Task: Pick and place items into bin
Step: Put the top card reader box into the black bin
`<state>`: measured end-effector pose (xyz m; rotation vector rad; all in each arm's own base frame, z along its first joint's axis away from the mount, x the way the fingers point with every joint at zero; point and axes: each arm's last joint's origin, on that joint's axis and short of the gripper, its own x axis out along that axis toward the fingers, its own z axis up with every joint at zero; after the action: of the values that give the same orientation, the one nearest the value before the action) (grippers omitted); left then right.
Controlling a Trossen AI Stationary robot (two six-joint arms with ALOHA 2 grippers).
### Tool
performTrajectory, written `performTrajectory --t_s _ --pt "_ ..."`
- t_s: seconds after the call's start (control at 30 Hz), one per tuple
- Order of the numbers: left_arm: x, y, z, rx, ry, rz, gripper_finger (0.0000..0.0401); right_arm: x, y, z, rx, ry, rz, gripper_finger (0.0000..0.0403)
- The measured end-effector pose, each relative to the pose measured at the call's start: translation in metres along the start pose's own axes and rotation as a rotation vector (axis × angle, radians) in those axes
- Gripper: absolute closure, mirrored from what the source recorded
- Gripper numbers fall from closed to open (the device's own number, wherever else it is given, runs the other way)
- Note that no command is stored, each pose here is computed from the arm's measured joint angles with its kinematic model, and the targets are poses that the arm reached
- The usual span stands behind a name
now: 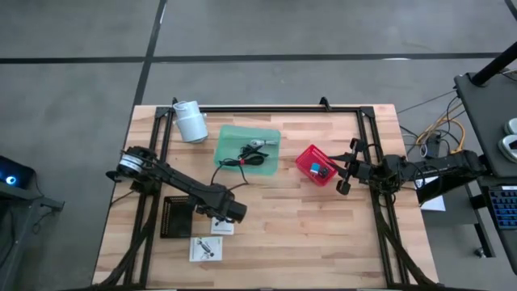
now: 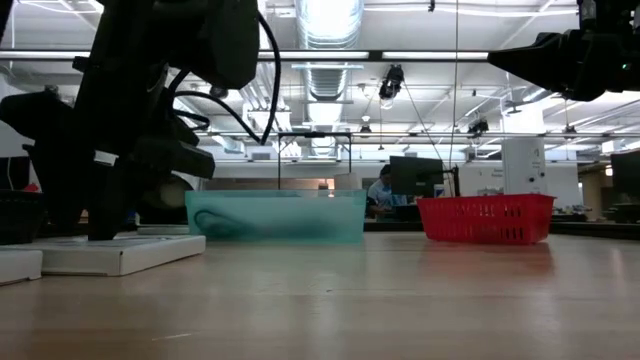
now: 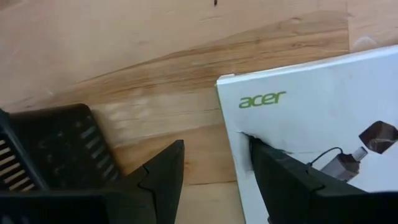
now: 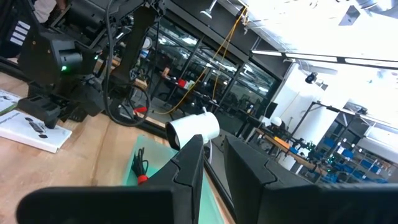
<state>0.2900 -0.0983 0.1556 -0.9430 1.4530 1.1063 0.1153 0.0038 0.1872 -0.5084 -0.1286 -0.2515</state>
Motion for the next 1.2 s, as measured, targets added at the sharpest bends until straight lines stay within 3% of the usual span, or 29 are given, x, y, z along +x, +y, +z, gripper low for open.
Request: performTrajectory --t_s 0.3,0.77,1.2 --pt "0.0024 0.0003 0.0007 0.001 0.001 -0.006 0.0239 0.0000 0.0000 0.0000 0.000 0.000 0.000 0.0351" --pt "0.0040 -0.0018 0.0023 0.083 0.014 -0.027 0.0389 0.0000 -0.0001 0.0001 0.000 0.000 0.000 0.0351" --pt "0.0027 -0.0032 0.0086 0.143 0.006 -0.036 0.0400 0.0000 -0.0001 0.0001 -0.008 -0.001 0.000 0.0351"
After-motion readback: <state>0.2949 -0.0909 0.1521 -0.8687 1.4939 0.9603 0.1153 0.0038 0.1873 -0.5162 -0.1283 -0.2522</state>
